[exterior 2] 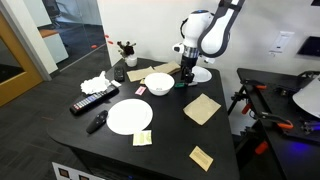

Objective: Pick the pen on the table and put it in the bowl

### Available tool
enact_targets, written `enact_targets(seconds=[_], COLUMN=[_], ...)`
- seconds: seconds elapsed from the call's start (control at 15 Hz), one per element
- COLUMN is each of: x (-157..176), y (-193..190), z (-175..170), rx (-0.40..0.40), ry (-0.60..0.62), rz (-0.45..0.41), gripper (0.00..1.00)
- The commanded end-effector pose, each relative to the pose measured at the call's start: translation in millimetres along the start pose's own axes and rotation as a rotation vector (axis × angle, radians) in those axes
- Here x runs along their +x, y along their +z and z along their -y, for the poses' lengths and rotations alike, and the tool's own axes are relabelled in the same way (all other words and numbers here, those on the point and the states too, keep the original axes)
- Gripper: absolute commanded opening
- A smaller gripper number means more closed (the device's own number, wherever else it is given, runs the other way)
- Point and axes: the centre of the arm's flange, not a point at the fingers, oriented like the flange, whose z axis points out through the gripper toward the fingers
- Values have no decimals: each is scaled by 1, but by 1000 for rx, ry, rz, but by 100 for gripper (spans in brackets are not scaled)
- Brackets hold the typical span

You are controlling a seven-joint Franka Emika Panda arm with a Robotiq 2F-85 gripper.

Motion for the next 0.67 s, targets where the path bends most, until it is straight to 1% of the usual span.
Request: enact_targets(seconds=[0.0, 0.33, 0.4, 0.6], x=[3, 6, 6, 7], y=[5, 1, -1, -23], z=[-6, -2, -2, 2], rx=[-4, 6, 8, 28], ry=[18, 17, 21, 48], rz=[-10, -13, -14, -6], gripper=[34, 1, 6, 6])
